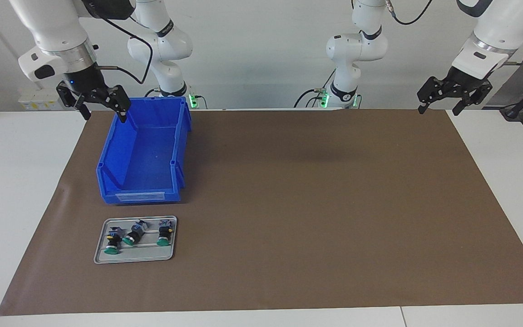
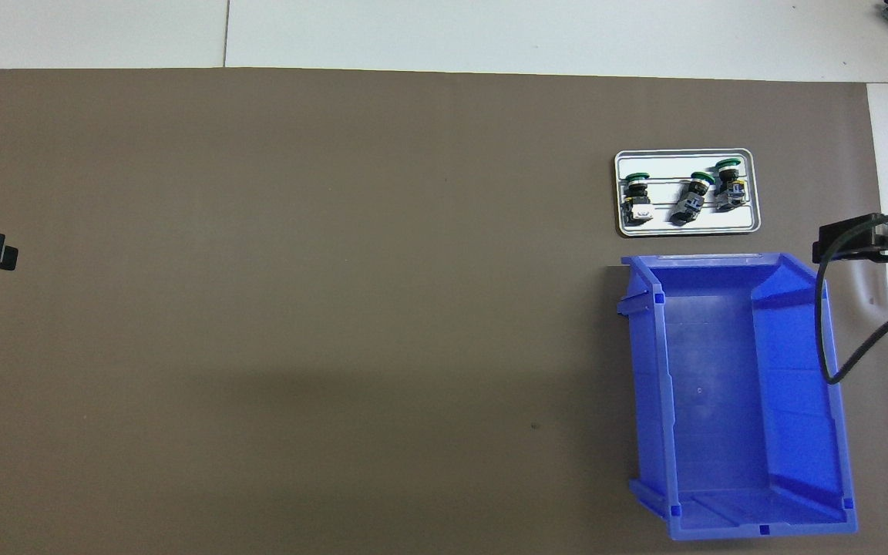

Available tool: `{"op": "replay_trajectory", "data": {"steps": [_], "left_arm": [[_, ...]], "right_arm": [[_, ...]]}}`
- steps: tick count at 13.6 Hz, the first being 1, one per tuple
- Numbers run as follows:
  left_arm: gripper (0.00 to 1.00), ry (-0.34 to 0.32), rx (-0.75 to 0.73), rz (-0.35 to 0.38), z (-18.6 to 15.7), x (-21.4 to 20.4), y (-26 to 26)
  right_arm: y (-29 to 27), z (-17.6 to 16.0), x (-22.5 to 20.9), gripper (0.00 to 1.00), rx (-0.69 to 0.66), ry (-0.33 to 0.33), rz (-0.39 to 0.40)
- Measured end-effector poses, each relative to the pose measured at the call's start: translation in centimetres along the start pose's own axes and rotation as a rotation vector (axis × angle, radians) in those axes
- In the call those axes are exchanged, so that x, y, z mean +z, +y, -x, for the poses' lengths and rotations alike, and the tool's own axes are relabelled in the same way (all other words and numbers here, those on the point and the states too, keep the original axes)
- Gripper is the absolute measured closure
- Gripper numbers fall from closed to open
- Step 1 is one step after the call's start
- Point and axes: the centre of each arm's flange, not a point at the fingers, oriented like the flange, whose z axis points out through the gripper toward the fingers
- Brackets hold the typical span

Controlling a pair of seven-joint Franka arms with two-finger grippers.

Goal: Place and press button with both arms
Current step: 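Reach the right gripper to the metal tray and grasp a green-capped part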

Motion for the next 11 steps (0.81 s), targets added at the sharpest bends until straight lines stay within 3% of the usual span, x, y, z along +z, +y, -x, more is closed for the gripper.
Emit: {"op": "replay_trajectory", "data": {"steps": [8,11], "left_arm": [[0.00,0.000,0.000,0.000,0.00,0.01,0.00],[0.00,0.000,0.000,0.000,0.00,0.02,0.00]], "right_arm": [[0.23,0.51,0.50,0.00,0.003,-0.043,0.005],[-0.05,-0.29,0.88,0.00,0.000,0.013,-0.002]]}}
